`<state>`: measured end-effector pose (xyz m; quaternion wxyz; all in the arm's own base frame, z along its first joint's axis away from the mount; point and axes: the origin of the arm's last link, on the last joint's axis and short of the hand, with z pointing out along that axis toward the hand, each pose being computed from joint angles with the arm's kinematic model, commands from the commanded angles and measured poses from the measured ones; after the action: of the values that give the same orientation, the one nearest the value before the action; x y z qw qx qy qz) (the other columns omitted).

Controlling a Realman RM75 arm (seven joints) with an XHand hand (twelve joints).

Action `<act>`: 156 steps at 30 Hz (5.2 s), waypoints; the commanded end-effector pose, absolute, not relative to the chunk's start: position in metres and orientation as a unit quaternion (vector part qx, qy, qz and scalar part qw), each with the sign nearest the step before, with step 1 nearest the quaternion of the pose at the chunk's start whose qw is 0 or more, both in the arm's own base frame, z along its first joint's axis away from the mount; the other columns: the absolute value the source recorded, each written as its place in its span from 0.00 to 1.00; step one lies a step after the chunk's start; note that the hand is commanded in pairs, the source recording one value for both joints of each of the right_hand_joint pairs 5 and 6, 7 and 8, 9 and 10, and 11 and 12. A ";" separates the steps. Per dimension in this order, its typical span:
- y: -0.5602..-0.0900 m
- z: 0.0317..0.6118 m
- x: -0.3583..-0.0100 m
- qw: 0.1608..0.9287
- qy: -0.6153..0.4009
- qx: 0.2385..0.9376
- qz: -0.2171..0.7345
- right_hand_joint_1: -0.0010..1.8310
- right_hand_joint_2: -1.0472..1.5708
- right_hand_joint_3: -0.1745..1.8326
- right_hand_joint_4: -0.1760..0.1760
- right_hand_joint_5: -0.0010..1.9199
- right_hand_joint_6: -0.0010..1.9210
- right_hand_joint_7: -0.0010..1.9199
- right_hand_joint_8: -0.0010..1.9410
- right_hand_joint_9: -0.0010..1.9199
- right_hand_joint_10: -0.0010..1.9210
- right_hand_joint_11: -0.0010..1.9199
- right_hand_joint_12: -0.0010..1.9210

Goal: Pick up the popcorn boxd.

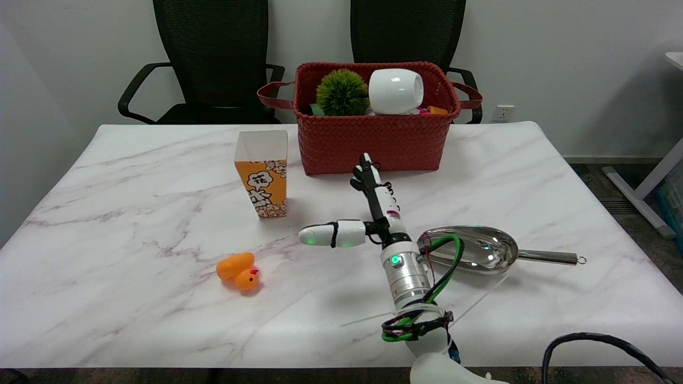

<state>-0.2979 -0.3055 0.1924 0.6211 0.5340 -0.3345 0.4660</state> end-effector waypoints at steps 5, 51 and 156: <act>-0.345 0.182 -0.308 0.595 -0.373 0.532 0.473 0.54 0.43 0.00 0.50 0.00 0.00 0.11 0.10 0.14 0.14 0.00 0.00; -0.420 0.158 -0.308 0.571 -0.420 0.539 0.455 0.58 0.44 0.20 0.50 0.00 0.00 0.12 0.12 0.14 0.14 0.00 0.00; -0.455 0.143 -0.308 0.563 -0.462 0.506 0.461 0.58 0.54 0.13 0.50 0.52 0.52 0.54 0.54 0.45 0.45 0.15 0.15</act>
<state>-0.3176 -0.4564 0.1372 0.5746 0.5050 -0.4747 0.4352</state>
